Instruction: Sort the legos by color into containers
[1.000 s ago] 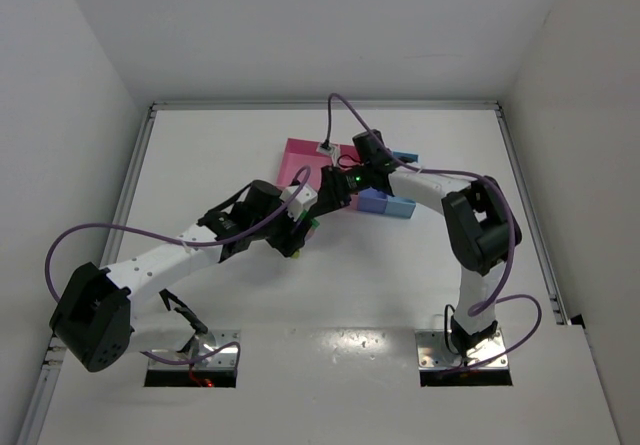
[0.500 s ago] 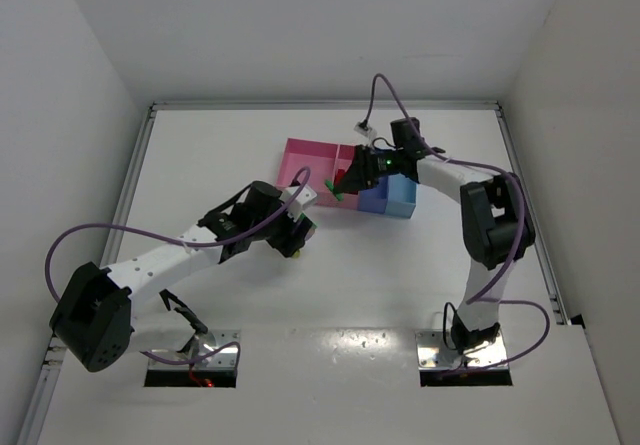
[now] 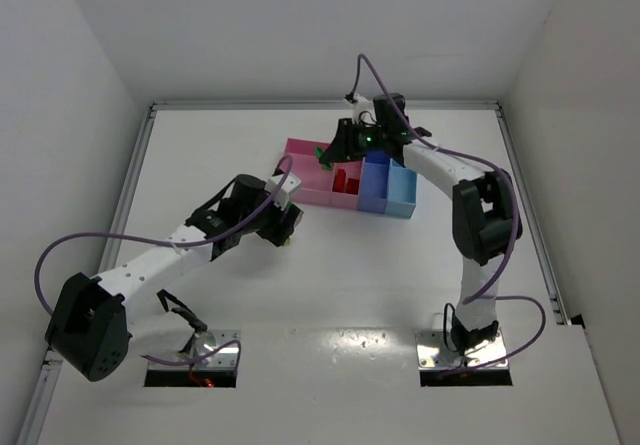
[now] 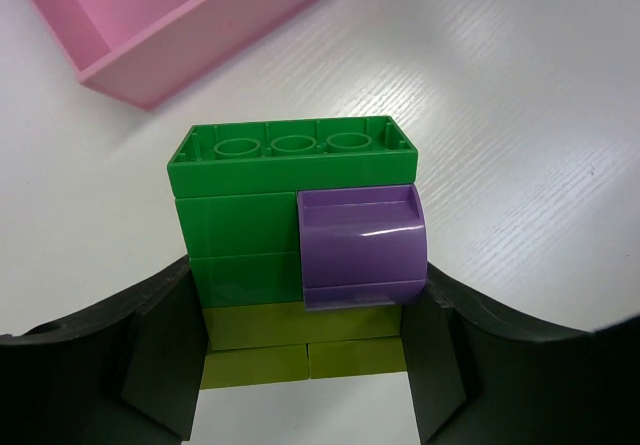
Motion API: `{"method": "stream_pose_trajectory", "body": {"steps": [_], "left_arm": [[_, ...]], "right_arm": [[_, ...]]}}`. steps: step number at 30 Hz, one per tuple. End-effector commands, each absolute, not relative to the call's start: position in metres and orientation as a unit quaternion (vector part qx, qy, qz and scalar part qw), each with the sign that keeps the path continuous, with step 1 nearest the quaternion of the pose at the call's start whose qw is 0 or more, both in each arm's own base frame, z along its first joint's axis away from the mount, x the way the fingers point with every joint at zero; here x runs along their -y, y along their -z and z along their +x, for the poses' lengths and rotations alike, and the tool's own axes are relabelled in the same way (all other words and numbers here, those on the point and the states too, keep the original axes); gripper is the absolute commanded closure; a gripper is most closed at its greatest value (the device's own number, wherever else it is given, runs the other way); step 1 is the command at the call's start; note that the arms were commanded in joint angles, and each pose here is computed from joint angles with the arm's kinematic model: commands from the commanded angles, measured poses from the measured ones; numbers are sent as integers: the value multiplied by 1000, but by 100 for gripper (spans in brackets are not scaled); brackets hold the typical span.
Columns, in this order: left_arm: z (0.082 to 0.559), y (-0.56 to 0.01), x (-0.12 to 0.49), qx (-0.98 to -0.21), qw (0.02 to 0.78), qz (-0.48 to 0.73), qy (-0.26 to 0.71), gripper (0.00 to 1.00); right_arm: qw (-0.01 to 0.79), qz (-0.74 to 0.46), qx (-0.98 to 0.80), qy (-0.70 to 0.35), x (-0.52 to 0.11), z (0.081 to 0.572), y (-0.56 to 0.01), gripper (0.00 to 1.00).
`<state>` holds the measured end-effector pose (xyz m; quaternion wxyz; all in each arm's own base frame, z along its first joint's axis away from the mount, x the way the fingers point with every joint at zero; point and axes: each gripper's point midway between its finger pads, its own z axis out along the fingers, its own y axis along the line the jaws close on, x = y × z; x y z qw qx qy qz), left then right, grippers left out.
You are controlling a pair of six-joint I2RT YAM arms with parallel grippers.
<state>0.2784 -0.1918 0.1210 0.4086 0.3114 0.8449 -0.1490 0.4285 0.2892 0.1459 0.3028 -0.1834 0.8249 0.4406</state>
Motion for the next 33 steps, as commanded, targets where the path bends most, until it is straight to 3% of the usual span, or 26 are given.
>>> {"method": "stream_pose_trajectory", "body": {"steps": [1,2,3,6,12,18,23,31,33], "left_arm": [[287,-138,187,-835,442,291,151,74],[287,-138,187,-835,442,291,151,74],[287,-138,187,-835,442,291,151,74],[287,-138,187,-835,442,291,151,74],[289,-138,184,-836,443,288,149,74],[284,-140,190,-829,442,297,169,74],[280,-140,195,-826,438,304,184,74],[282,-139,196,-826,438,304,184,74],[283,-140,197,-826,438,304,184,74]], "right_arm": [[316,-178,-839,-405,-301,451,-135,100],[310,-182,-847,-393,-305,450,-127,97],[312,-190,-846,-388,-313,452,-128,85],[305,-187,-863,-355,-314,461,-104,68],[294,-190,-873,-340,-318,457,-89,36],[277,-223,-816,-456,-331,423,-142,33],[172,-266,-724,-612,-337,373,-170,30],[102,-295,-700,-643,-360,319,-160,29],[93,-297,-701,-642,-362,312,-155,22]]}}
